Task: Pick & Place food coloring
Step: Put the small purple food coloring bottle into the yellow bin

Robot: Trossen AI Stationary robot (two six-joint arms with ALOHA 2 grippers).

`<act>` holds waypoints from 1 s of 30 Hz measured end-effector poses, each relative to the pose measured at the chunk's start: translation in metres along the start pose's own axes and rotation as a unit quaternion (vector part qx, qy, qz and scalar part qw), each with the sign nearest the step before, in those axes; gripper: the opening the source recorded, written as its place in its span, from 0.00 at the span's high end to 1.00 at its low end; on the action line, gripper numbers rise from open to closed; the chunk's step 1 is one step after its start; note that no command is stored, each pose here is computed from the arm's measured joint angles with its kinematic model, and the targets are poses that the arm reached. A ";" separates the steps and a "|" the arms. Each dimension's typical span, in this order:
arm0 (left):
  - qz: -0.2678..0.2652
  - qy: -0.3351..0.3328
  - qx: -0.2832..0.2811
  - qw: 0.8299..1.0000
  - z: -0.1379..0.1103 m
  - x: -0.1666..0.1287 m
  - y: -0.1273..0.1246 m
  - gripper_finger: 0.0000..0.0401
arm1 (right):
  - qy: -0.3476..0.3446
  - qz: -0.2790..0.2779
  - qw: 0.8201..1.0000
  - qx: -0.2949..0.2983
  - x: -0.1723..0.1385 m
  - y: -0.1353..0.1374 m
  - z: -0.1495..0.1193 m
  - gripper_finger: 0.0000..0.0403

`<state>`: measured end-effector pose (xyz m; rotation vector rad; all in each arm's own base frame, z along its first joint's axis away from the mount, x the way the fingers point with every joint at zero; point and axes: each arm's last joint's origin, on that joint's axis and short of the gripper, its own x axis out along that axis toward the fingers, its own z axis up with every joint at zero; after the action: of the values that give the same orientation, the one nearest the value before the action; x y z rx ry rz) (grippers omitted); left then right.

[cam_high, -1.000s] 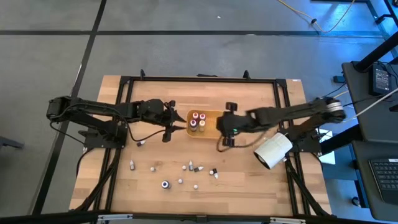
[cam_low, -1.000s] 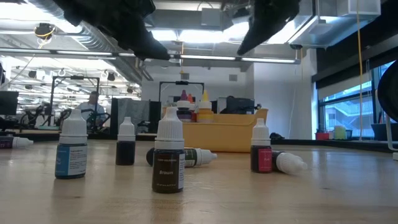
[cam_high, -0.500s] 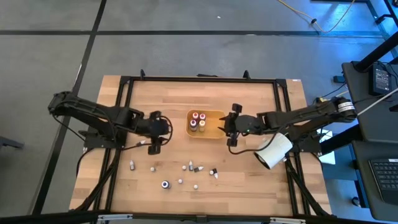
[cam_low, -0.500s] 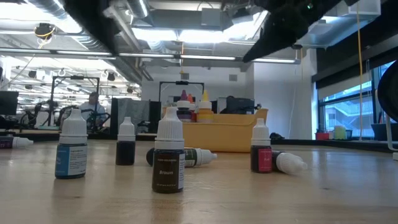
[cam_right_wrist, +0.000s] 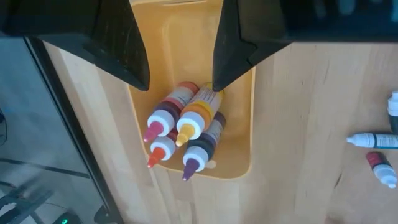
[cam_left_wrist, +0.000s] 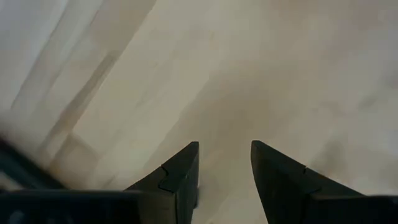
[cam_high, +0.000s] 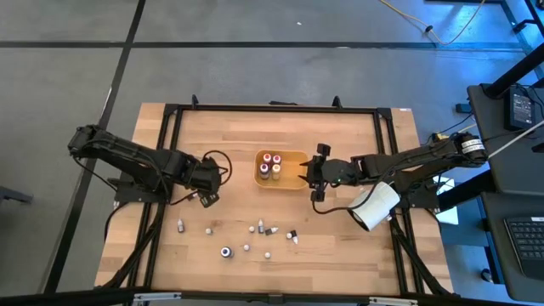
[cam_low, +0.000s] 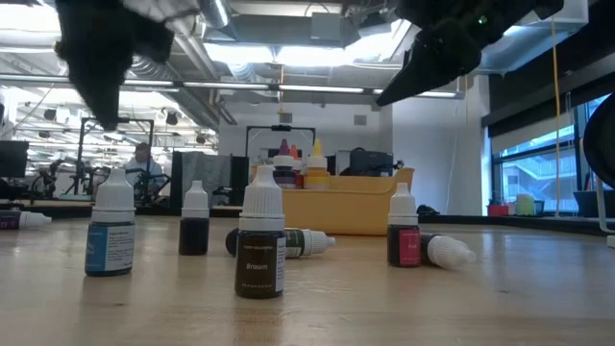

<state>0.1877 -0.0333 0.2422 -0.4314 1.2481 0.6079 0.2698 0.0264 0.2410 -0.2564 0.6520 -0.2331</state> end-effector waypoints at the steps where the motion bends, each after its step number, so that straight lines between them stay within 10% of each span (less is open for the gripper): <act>1: 0.010 0.009 -0.010 1.000 -0.003 0.006 0.002 0.65 | 0.000 0.000 1.000 0.000 0.000 0.000 0.000 0.56; 15: 0.039 0.132 -0.091 0.986 -0.031 0.053 0.024 0.65 | -0.002 0.000 0.993 -0.116 0.000 0.000 0.000 0.56; 30: -0.009 0.114 -0.040 0.993 -0.027 0.056 0.018 0.65 | 0.006 0.001 1.000 0.001 0.000 0.000 -0.001 0.56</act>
<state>0.1672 -0.0251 0.1815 -0.5912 1.4388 0.6063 0.2691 0.0262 0.2399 -0.2533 0.6637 -0.2337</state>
